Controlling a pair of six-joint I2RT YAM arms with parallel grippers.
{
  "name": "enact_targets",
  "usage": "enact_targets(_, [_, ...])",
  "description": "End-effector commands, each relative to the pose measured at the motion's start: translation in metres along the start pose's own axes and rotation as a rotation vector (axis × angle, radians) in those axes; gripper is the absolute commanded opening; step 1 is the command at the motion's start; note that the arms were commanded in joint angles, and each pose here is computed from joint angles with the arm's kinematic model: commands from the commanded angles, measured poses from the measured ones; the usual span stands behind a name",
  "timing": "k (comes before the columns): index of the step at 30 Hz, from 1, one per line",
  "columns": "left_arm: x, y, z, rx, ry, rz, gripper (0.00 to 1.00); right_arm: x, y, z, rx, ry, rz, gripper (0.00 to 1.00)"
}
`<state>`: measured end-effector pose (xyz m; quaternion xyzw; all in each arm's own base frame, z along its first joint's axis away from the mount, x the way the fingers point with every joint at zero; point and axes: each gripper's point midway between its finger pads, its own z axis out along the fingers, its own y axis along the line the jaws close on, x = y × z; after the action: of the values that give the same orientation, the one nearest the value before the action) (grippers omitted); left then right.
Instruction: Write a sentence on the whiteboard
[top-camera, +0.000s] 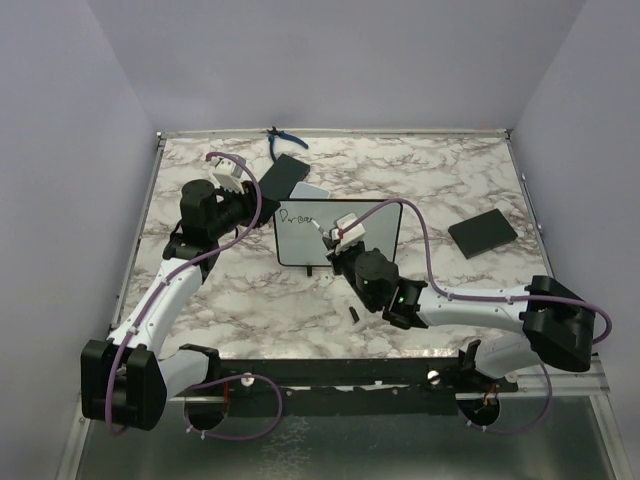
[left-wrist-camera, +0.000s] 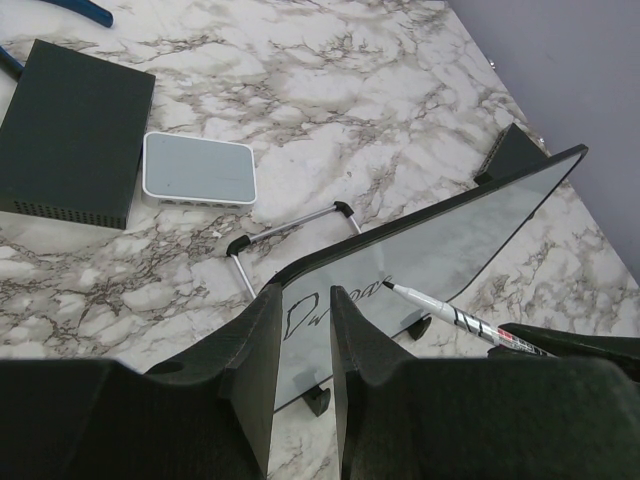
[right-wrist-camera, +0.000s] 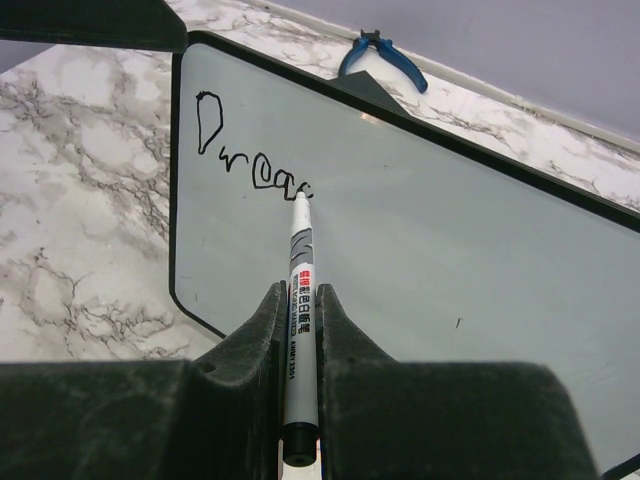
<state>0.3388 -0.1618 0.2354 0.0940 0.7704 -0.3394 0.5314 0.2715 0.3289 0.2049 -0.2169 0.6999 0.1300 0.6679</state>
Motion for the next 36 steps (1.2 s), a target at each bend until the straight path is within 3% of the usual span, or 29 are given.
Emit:
enact_targets(1, [0.000,-0.005,-0.003,0.016,-0.005,0.006,0.27,-0.003,-0.003,0.002,0.036,-0.001,0.015,0.00])
enact_targets(36, [0.000,-0.005,-0.003,0.018,-0.005,0.005,0.27,0.015,0.000,-0.001,0.016,0.047,0.014,0.00])
